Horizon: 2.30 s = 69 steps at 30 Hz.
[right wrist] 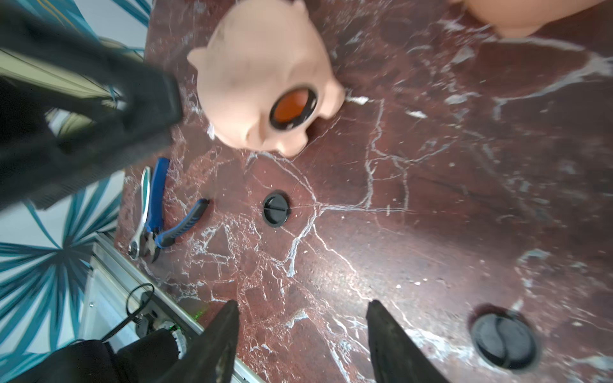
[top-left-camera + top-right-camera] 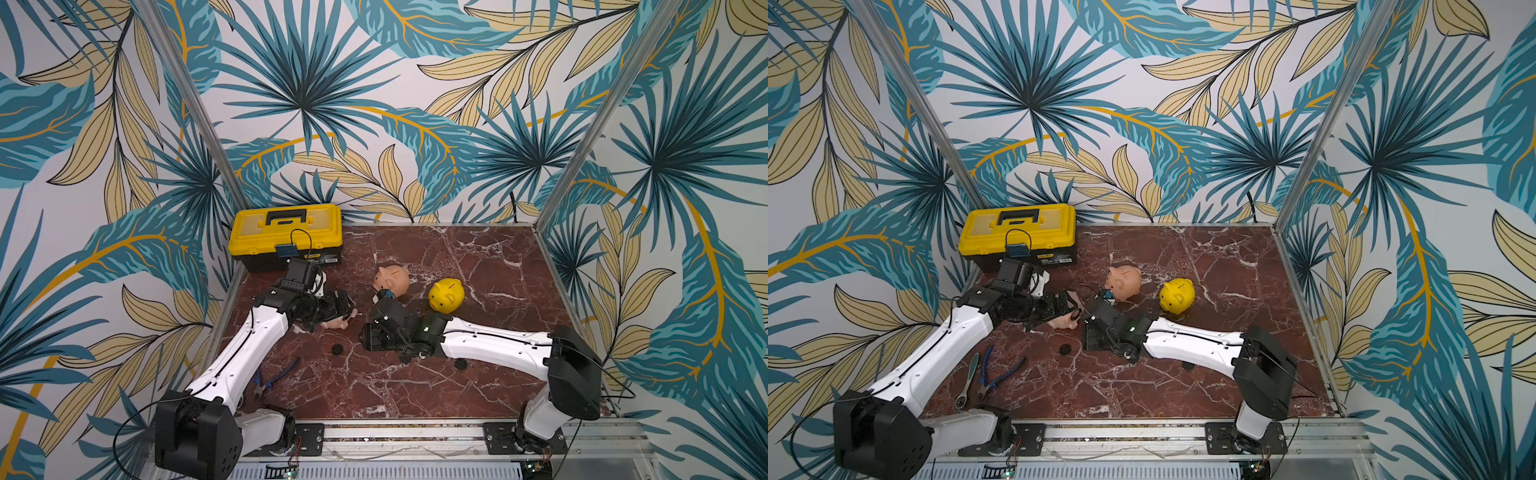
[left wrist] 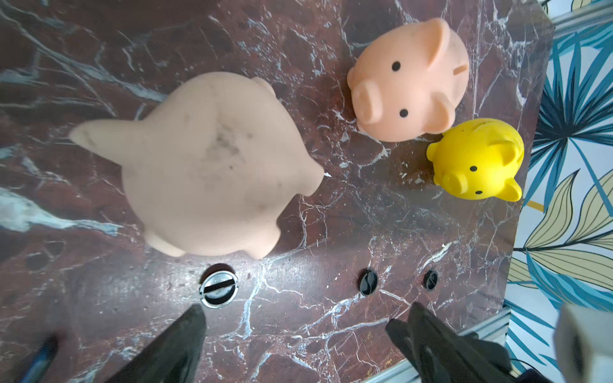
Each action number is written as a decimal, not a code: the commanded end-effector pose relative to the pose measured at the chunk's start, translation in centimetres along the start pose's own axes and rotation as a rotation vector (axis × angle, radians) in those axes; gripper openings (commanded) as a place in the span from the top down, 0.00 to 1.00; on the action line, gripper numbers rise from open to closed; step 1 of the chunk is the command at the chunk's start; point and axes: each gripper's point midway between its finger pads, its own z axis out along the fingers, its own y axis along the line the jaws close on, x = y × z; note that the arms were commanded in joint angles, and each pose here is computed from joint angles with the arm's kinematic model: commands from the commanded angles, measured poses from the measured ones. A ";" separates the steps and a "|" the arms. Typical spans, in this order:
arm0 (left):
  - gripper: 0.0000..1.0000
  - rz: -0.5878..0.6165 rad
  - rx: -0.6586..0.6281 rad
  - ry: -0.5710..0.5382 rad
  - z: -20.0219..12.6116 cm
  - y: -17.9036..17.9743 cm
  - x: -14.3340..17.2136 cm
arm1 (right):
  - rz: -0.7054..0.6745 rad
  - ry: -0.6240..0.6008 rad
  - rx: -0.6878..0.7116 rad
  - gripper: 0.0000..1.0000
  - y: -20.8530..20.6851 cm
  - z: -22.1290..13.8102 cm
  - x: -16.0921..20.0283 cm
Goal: Close piggy banks
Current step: Adjust the piggy bank at the center of the board, then move the knob to the center of the board.
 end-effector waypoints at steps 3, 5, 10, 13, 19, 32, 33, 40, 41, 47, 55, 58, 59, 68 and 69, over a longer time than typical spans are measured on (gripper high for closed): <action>0.04 0.040 -0.036 -0.048 -0.9 0.8 -1.6 | 0.004 0.004 0.022 0.44 1.3 1.9 0.6; 0.04 0.027 -0.039 -0.044 -0.9 1.3 -2.0 | 0.007 0.007 0.030 0.47 1.8 2.5 0.6; 0.04 -0.029 -0.082 -0.079 -1.5 3.2 -3.1 | 0.014 0.018 0.051 0.56 3.0 4.5 1.0; 0.04 -0.057 -0.100 -0.098 -1.9 4.1 -3.3 | 0.010 0.020 0.056 0.62 3.6 5.7 1.1; 0.04 -0.075 -0.113 -0.102 -2.0 4.9 -3.3 | 0.016 0.046 0.060 0.68 4.1 8.2 1.7; 0.04 -0.071 -0.119 -0.096 -1.8 5.4 -3.0 | 0.034 0.076 0.089 0.78 4.0 11.8 2.7; 0.04 -0.071 -0.120 -0.094 -1.8 5.5 -3.0 | 0.031 0.079 0.091 0.78 4.0 12.0 2.8; 0.04 -0.067 -0.121 -0.092 -1.8 5.5 -3.1 | 0.032 0.099 0.100 0.78 3.8 13.0 3.4; 0.04 -0.066 -0.122 -0.092 -1.7 5.5 -3.1 | 0.032 0.104 0.104 0.78 3.7 13.0 3.5; 0.04 -0.068 -0.117 -0.079 -1.5 5.5 -3.0 | 0.034 0.122 0.125 0.78 3.0 13.6 4.2; 0.04 -0.067 -0.120 -0.078 -1.4 5.7 -2.9 | 0.033 0.135 0.162 0.78 2.0 13.7 4.7; 0.04 -0.066 -0.120 -0.076 -1.4 5.7 -2.8 | 0.029 0.134 0.184 0.78 1.3 13.2 4.8; 0.04 -0.066 -0.120 -0.076 -1.4 5.7 -2.9 | 0.026 0.133 0.192 0.78 1.1 13.0 4.8; 0.04 -0.064 -0.119 -0.074 -1.4 5.7 -2.7 | 0.024 0.111 0.274 0.78 -2.5 10.3 4.6; 0.04 -0.063 -0.119 -0.074 -1.4 5.8 -2.6 | 0.028 0.107 0.282 0.78 -3.0 9.9 4.5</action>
